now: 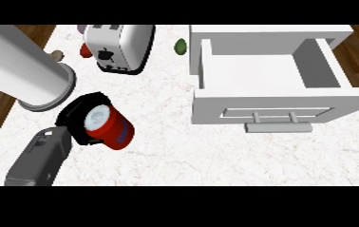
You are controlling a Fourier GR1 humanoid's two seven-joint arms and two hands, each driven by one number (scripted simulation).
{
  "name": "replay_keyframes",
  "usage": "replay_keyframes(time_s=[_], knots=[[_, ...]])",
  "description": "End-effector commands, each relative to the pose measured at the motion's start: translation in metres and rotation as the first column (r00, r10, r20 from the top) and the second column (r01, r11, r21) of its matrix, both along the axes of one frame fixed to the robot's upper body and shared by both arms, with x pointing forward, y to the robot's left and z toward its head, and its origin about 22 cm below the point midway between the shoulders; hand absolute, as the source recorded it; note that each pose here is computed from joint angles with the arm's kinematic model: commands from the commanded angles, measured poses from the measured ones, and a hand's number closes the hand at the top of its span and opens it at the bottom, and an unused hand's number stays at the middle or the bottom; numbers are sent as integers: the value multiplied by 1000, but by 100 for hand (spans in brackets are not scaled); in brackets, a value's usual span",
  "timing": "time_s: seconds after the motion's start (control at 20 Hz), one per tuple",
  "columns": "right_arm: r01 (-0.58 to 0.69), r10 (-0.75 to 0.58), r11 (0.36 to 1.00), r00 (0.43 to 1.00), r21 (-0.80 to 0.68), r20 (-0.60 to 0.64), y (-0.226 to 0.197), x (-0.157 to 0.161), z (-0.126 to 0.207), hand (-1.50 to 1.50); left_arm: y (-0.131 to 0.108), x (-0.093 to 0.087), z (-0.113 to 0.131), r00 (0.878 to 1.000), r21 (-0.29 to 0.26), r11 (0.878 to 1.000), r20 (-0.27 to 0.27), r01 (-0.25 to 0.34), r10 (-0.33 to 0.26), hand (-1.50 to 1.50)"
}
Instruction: Pick up the can, place it into the drawer and close the drawer
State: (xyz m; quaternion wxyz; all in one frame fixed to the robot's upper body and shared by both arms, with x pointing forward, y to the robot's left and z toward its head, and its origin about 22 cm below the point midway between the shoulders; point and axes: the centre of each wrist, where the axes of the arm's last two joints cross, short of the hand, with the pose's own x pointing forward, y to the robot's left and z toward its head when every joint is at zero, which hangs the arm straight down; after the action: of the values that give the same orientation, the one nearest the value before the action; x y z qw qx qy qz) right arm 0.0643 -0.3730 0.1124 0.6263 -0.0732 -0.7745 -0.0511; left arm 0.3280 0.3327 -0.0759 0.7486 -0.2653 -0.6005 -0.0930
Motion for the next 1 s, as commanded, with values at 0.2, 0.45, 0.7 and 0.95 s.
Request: replay_keyframes(time_s=[0.2, 0.45, 0.7, 0.95], knots=[[43, -43, 999, 999, 1, -11, 3, -13, 2, -150, -71, 5, -14, 850, -143, 849, 72, -509, 521, 150], [40, -41, 999, 999, -8, -25, 2, -24, 9, -150, -95, 26, 33, 837, -161, 855, 178, -494, 517, 150], [33, -33, 999, 999, -4, 4, 10, -9, 1, -150, -137, 31, 81, 845, -134, 873, 219, -469, 488, 150], [31, -31, 999, 1000, 25, 6, 2, -16, 4, -150, -162, 24, 130, 839, -128, 877, 256, -463, 480, 150]])
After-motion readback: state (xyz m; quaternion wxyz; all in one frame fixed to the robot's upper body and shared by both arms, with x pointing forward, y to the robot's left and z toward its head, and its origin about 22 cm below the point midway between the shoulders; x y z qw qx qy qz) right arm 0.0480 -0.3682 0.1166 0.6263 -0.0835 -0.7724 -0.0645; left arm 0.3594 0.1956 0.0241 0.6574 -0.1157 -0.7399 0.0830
